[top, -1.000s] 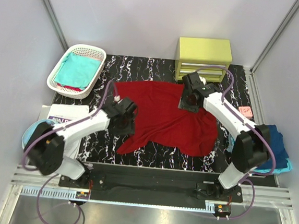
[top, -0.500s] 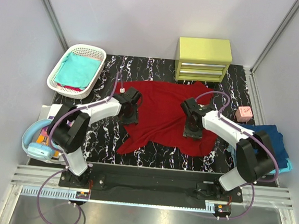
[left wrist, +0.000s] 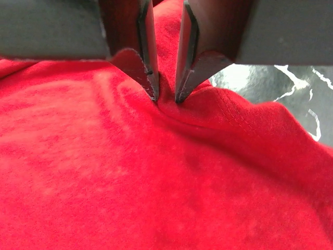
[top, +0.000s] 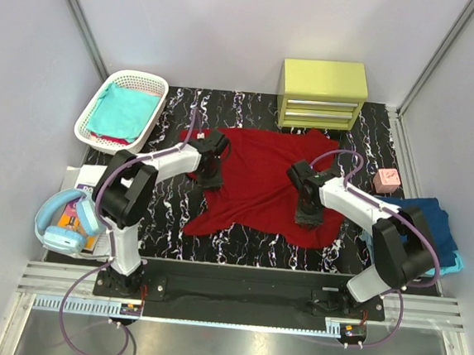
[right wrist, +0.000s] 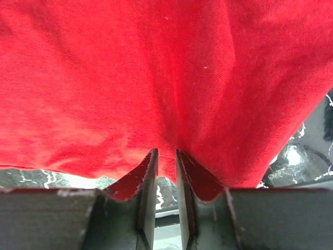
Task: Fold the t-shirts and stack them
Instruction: Flatten out the tshirt
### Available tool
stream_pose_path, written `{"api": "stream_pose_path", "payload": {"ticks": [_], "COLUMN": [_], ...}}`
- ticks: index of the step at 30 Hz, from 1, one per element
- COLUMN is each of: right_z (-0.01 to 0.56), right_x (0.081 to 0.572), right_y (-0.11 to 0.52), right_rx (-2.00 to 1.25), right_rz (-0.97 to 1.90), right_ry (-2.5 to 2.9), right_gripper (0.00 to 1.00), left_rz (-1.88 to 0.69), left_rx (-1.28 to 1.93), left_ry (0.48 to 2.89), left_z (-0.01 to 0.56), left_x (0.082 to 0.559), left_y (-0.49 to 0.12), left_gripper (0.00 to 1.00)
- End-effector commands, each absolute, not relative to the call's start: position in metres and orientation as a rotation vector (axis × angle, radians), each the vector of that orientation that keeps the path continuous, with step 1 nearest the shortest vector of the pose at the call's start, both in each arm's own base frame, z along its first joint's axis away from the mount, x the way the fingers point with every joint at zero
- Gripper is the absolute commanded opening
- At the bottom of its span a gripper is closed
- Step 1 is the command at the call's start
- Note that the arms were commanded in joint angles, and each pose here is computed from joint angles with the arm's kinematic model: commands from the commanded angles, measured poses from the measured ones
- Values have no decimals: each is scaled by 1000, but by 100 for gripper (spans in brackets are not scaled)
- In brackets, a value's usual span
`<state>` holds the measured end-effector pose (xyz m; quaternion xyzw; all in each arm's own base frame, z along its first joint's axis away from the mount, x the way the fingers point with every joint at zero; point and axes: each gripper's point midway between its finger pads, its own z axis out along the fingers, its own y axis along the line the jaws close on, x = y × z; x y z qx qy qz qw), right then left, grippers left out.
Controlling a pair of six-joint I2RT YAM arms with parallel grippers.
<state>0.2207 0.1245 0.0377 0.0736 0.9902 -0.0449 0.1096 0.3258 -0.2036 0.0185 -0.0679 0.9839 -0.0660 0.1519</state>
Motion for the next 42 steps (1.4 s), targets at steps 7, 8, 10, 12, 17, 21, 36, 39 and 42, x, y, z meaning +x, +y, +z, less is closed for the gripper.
{"api": "stream_pose_path", "payload": {"ticks": [7, 8, 10, 12, 17, 21, 36, 39, 42], "right_z": [31, 31, 30, 32, 40, 43, 115, 127, 132], "right_x": [196, 195, 192, 191, 191, 186, 222, 234, 240], "right_y": [116, 116, 117, 117, 117, 118, 143, 151, 154], "right_rx": [207, 209, 213, 225, 230, 244, 278, 254, 232], "right_rz": [-220, -220, -219, -214, -204, -201, 62, 97, 105], "right_ry": [3014, 3023, 3039, 3042, 3024, 3042, 2801, 2769, 2755], "right_gripper": [25, 25, 24, 24, 25, 29, 32, 33, 33], "left_rz": [-195, -195, -181, -184, -162, -119, -202, -249, -280], "left_rx": [-179, -187, -191, -205, -174, -155, -299, -333, -367], "left_ry": [2846, 2841, 2843, 2831, 2780, 2735, 2466, 2417, 2431], "left_z": [12, 14, 12, 15, 32, 42, 151, 174, 168], "left_x": [350, 355, 361, 373, 401, 418, 407, 377, 340], "left_y": [-200, -198, -195, -193, -195, -189, -161, -150, -140], "left_gripper": [24, 24, 25, 28, 38, 44, 57, 63, 63]}}
